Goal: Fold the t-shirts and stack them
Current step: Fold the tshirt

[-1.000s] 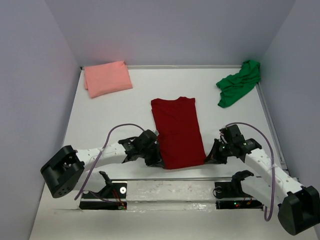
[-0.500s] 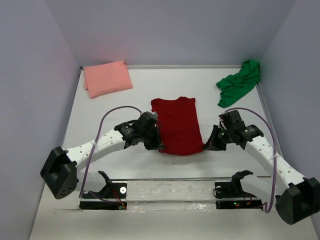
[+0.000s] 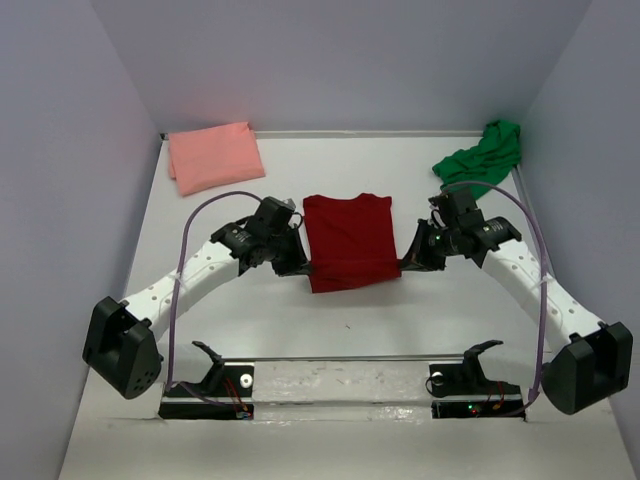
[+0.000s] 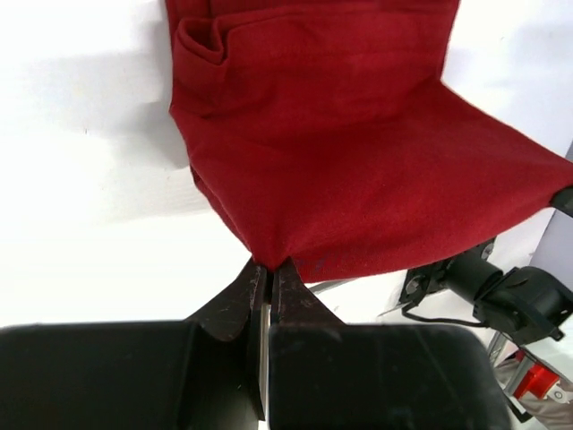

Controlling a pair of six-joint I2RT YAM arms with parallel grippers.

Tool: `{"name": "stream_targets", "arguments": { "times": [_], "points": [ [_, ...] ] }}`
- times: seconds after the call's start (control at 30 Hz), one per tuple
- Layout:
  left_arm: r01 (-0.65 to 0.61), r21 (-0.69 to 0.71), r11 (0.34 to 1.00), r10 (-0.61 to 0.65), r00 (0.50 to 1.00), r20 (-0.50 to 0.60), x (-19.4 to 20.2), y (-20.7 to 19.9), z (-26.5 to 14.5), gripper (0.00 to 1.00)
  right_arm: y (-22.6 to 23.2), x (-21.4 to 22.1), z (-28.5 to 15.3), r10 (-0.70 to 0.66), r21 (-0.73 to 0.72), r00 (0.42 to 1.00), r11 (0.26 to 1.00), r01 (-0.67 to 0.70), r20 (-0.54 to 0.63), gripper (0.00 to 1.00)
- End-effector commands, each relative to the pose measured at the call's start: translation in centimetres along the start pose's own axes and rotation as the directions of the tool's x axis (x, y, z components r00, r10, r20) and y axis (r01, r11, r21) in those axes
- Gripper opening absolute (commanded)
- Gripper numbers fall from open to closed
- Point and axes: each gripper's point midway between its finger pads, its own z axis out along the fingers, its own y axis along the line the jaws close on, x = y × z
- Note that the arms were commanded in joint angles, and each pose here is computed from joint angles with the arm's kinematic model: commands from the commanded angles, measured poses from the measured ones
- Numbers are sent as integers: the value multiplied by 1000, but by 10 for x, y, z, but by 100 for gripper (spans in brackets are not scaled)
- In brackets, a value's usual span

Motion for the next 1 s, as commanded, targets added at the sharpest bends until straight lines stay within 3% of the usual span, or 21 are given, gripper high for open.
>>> {"name": "stream_targets", "arguments": {
  "times": [0.0,0.97],
  "points": [
    [-41,10,999,40,999,14,-16,-6,-8,6,14,-24,-10,-68,5,996,998,67,59,0],
    [-96,-18,995,97,995,24,-130,-12,12,6,41,-116,20,-117,28,990,993,115,77,0]
  ]
}}
